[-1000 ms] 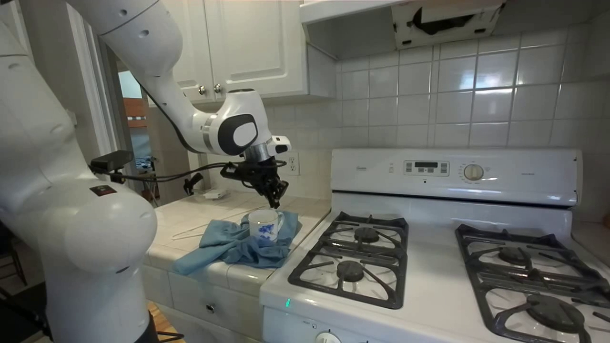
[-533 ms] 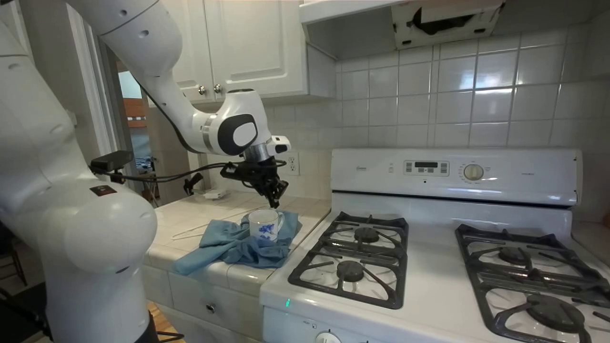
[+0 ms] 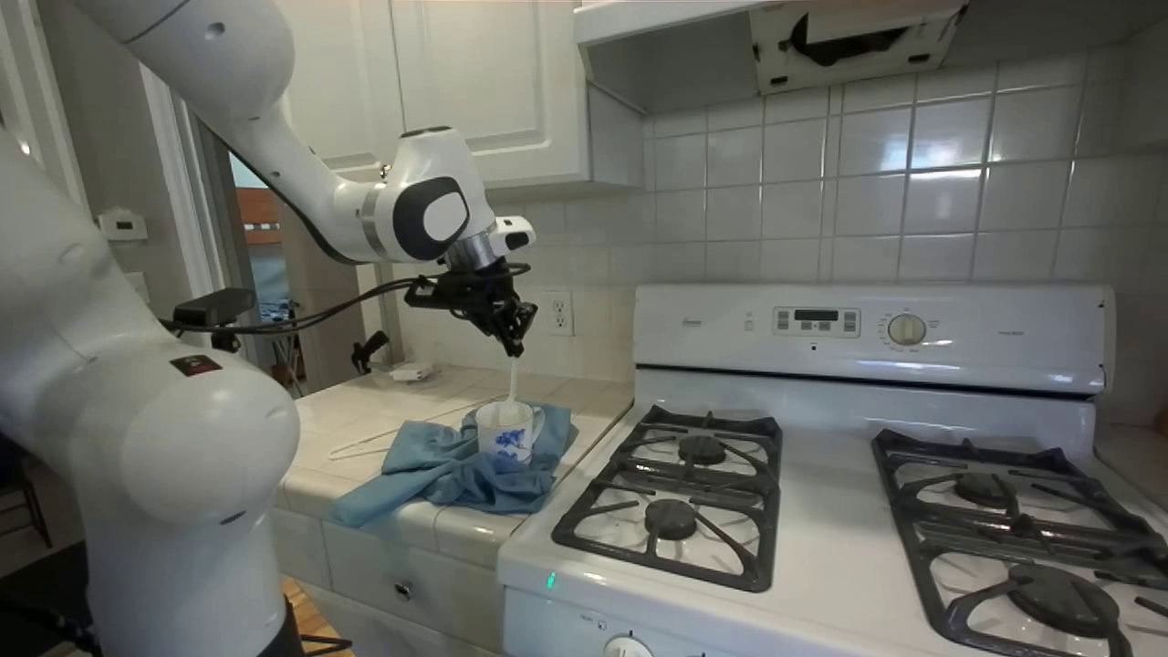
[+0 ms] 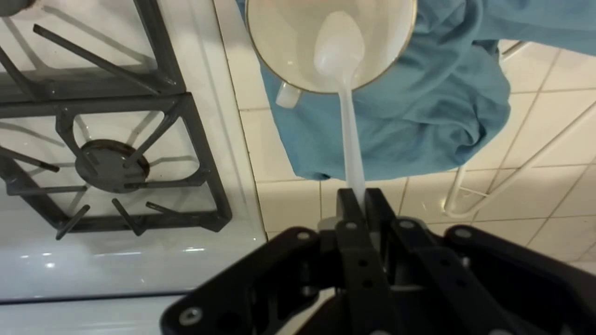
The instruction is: Put the fork on the cloth
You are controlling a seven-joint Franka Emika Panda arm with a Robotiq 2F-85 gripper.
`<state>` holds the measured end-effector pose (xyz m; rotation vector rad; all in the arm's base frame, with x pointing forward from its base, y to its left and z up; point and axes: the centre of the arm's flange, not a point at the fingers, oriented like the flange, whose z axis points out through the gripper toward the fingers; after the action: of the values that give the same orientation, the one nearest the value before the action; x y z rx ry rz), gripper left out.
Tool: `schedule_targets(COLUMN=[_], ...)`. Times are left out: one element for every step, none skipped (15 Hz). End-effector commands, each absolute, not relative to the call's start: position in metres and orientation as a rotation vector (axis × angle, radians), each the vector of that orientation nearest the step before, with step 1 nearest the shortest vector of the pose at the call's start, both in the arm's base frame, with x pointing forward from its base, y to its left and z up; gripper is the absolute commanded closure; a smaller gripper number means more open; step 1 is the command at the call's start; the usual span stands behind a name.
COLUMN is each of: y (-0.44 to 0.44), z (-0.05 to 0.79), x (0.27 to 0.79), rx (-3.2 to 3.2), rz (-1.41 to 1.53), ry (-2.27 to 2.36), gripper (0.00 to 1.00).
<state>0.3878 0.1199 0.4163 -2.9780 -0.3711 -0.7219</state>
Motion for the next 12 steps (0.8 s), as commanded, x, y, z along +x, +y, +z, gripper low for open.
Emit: schedule_targets(y=[0.128, 0.13, 0.132, 0.133, 0.134, 0.136, 0.138, 0.14, 0.143, 0.145, 0.147, 0.149], z=[0.45, 0.458, 0.465, 0.472, 0.476, 0.479, 0.482, 0.484, 0.486, 0.485, 0.481, 0.474], x=[0.374, 0.373, 0.373, 0.374, 0.377, 0.381, 0.387, 0.392, 0.398, 0.404, 0.409, 0.414], rx=[-2.987, -2.989, -2.991, -2.987, -2.982, -2.965, -2.948, -2.937, -2.921, -2.905, -2.895, -2.885], rz=[-0.816, -0.843, -0.87, -0.897, -0.918, -0.939, -0.966, -0.986, -1.009, -1.029, -1.034, -1.034], ry=[-0.41, -0.428, -0.447, -0.472, -0.487, -0.502, -0.516, -0.533, -0.579, -0.648, -0.709, -0.752], gripper=[0.98, 0.98, 0.98, 0.98, 0.98, 0.98, 0.98, 0.98, 0.98, 0.98, 0.98, 0.98])
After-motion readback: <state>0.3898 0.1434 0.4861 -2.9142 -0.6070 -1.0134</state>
